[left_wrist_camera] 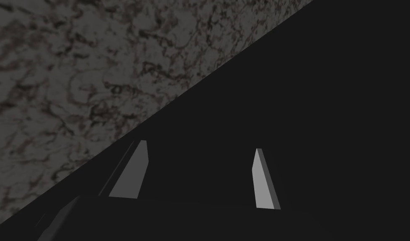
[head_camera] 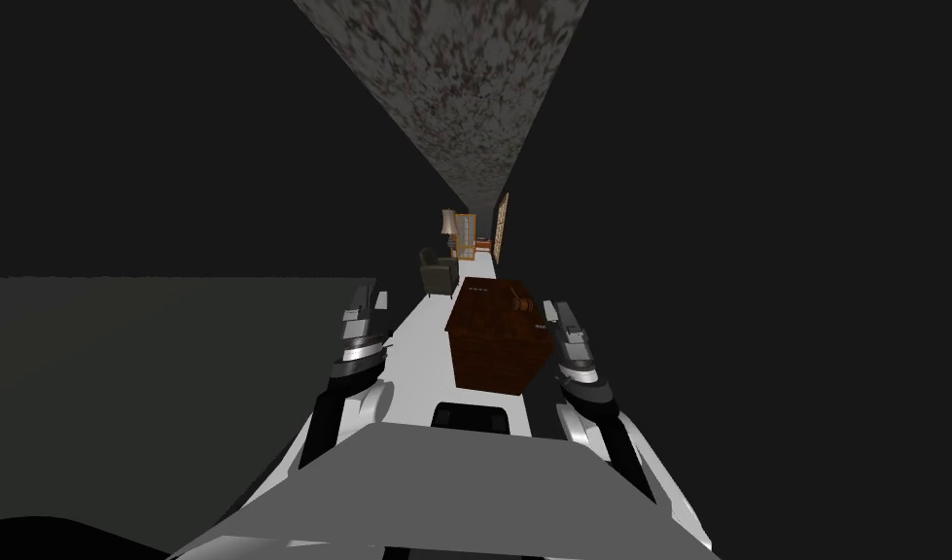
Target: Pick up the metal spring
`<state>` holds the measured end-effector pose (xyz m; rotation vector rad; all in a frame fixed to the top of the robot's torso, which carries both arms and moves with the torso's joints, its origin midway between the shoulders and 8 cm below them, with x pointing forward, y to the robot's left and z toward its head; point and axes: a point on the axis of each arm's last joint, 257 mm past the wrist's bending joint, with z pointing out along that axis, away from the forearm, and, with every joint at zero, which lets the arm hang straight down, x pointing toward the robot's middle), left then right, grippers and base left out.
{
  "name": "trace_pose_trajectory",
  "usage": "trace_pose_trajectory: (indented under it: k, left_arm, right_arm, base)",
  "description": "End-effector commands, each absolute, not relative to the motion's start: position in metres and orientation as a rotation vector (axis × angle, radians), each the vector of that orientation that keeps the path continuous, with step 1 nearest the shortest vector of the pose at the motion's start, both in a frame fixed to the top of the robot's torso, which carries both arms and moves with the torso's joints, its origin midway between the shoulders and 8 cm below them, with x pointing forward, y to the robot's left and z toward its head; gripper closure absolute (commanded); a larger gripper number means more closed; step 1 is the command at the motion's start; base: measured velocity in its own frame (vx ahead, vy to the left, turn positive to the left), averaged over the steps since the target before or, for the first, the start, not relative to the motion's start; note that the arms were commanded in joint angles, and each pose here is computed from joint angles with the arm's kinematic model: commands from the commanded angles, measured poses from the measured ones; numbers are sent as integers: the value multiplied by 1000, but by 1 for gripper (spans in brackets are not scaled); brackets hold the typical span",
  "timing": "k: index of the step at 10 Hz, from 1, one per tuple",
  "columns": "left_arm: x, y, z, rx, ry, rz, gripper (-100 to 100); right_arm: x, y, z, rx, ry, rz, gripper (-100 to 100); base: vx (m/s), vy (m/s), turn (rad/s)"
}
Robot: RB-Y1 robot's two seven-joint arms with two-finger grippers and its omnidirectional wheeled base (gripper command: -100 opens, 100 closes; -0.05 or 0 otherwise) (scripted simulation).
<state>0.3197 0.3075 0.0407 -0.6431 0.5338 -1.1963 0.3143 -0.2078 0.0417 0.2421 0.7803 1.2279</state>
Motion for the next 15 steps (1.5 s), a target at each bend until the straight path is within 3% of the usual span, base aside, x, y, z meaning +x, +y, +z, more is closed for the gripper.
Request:
trace_pose_trajectory:
  k: [1, 15]
  left_arm:
    - [320, 307, 41, -643, 534, -1196, 0]
    - [320, 307, 41, -643, 534, -1196, 0]
  right_arm:
    - [314, -208, 41, 241, 782, 1229, -100]
    - [325, -201, 2, 182, 940, 1187, -100]
  base:
    - [0, 0, 0]
    - [-6, 4, 32]
